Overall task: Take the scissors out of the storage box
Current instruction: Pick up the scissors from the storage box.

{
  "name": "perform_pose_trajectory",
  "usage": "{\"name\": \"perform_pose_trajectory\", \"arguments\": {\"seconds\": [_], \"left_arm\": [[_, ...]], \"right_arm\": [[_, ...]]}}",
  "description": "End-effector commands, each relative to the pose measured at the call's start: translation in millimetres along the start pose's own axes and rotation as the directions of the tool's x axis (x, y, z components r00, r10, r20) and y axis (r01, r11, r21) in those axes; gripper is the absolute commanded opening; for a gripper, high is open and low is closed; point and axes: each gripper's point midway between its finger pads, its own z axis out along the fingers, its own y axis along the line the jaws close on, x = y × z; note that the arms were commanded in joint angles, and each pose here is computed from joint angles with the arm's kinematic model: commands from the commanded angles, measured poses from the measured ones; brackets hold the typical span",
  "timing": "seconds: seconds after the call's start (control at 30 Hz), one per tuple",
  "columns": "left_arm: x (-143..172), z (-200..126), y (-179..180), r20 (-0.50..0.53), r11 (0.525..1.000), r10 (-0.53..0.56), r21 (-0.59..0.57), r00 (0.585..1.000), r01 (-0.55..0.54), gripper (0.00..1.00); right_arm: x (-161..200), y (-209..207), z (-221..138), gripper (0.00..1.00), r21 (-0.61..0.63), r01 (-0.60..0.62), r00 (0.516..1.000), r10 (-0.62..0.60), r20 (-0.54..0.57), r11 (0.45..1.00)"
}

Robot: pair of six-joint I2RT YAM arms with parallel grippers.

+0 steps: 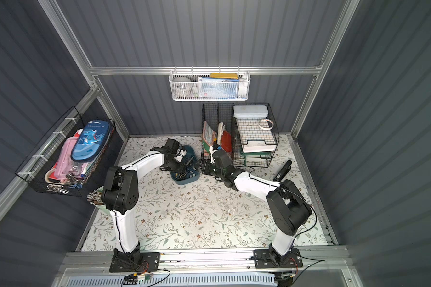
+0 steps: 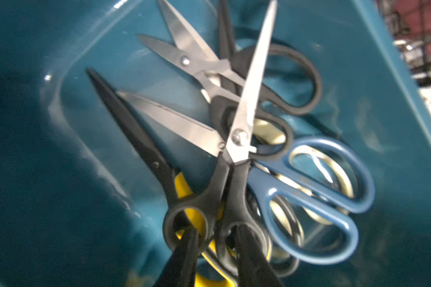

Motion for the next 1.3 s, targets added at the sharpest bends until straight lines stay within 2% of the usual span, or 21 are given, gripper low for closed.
{"name": "perform_pose_trajectory", "arguments": {"seconds": [0.0, 0.2, 0.33, 0.4, 0.47, 0.6, 0.67, 0.77, 0.9, 1.1, 1.27], "left_arm": [[3.6, -10.9, -9.8, -0.017, 0.998, 0.04, 0.041, 0.999, -0.039, 0.32], [25.6, 12.1, 4.5, -0.096, 0.999, 0.036, -0.029, 0.995, -0.039, 0.32], [43.4, 34.2, 14.3, -0.192, 0.993, 0.03, -0.109, 0.981, -0.051, 0.32], [45.7, 42.9, 7.6, -0.202, 0.997, 0.027, -0.067, 0.979, -0.041, 0.33], [48.9, 47.2, -9.5, -0.194, 0.999, 0.027, 0.033, 0.981, -0.022, 0.32], [47.7, 52.1, -10.3, -0.175, 0.999, 0.002, 0.042, 0.985, 0.005, 0.18], [42.7, 44.6, -6.2, -0.149, 0.999, -0.052, 0.006, 0.988, 0.054, 0.13], [23.4, 20.7, -4.3, -0.054, 0.997, -0.082, -0.008, 0.995, 0.081, 0.08], [-2.9, -21.6, -5.6, 0.07, 0.995, -0.1, -0.015, 0.992, 0.102, 0.08], [-20.0, -61.2, -21.7, 0.185, 0.997, -0.055, 0.057, 0.981, 0.045, 0.09], [-20.5, -84.3, -51.2, 0.275, 0.979, -0.036, 0.202, 0.961, -0.022, 0.1]], "right_arm": [[-3.0, 5.8, 2.0, 0.83, -0.012, 0.005, 1.0, -0.005, -0.002, 1.0], [-0.2, 4.3, 4.4, 0.83, -0.014, -0.003, 1.0, 0.002, -0.012, 1.0], [-0.8, 8.0, 4.5, 0.83, -0.027, -0.001, 1.0, 0.0, -0.015, 1.0], [-1.8, 9.7, 4.7, 0.83, -0.033, 0.001, 1.0, -0.002, -0.017, 0.999], [-2.9, 11.1, 5.6, 0.83, -0.034, 0.004, 1.0, -0.004, -0.019, 0.999], [-3.7, 10.7, 5.5, 0.83, -0.026, 0.01, 1.0, -0.011, -0.025, 1.0], [-2.5, 10.5, 4.6, 0.83, -0.023, 0.015, 0.999, -0.015, -0.03, 1.0], [-0.5, 8.9, 4.9, 0.83, -0.016, 0.019, 0.999, -0.02, -0.038, 1.0], [4.6, 8.1, 8.3, 0.83, -0.014, 0.022, 0.998, -0.023, -0.056, 1.0], [-2.1, 18.2, 12.9, 0.82, -0.037, 0.025, 0.999, -0.026, -0.033, 0.999], [-19.7, 29.4, 19.8, 0.72, -0.073, 0.02, 1.0, -0.018, 0.025, 0.997]]}}
